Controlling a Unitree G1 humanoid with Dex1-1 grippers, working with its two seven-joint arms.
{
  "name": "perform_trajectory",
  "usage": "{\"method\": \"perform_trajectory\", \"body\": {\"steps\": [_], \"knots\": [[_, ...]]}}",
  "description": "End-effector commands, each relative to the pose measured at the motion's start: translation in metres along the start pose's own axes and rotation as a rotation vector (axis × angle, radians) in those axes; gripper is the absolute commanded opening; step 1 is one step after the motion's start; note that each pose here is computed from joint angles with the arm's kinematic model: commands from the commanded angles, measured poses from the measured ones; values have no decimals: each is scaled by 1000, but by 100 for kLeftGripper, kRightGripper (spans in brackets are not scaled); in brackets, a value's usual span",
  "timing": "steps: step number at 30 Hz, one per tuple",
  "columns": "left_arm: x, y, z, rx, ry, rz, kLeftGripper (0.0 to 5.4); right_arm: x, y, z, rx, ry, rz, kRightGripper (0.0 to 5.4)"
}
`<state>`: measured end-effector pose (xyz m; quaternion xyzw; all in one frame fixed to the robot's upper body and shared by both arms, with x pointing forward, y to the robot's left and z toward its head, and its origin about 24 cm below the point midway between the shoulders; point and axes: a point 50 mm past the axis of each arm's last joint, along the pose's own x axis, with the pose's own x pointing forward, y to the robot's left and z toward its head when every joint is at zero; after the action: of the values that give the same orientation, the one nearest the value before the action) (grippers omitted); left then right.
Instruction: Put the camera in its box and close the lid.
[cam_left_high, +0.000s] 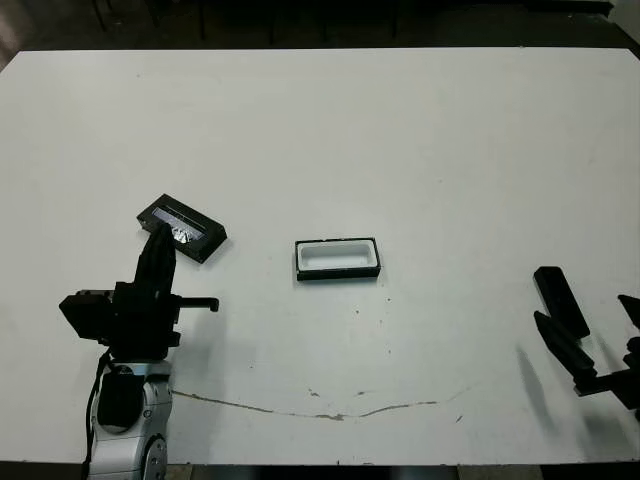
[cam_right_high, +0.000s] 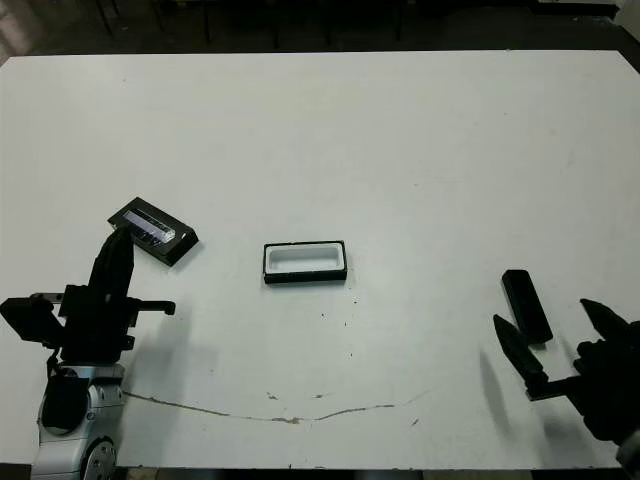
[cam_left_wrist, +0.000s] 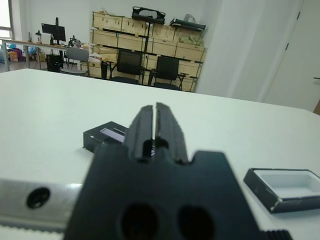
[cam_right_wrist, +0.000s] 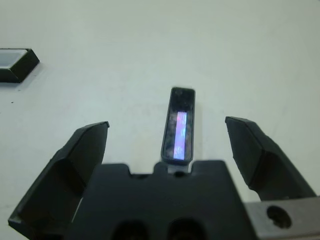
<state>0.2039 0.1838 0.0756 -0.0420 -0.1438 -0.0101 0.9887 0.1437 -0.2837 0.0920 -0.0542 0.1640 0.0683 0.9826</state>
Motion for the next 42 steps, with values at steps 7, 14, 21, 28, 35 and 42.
{"method": "perform_trajectory", "body": {"steps": [7,14,21,28,35,42], "knots": [[-3,4,-4,-8,30,9,0,4,6,-22,24,77,0,539],[-4,4,-4,22,29,10,0,6,8,-37,96,108,-24,539],[-4,5,-5,7,30,7,0,2,17,-44,219,73,-230,507],[-4,5,-4,13,30,3,0,2,21,-44,260,51,-320,380],[-5,5,-5,1,37,4,0,3,22,-45,277,44,-343,254],[-5,5,-6,7,36,2,0,5,21,-45,224,29,-275,125]]}}
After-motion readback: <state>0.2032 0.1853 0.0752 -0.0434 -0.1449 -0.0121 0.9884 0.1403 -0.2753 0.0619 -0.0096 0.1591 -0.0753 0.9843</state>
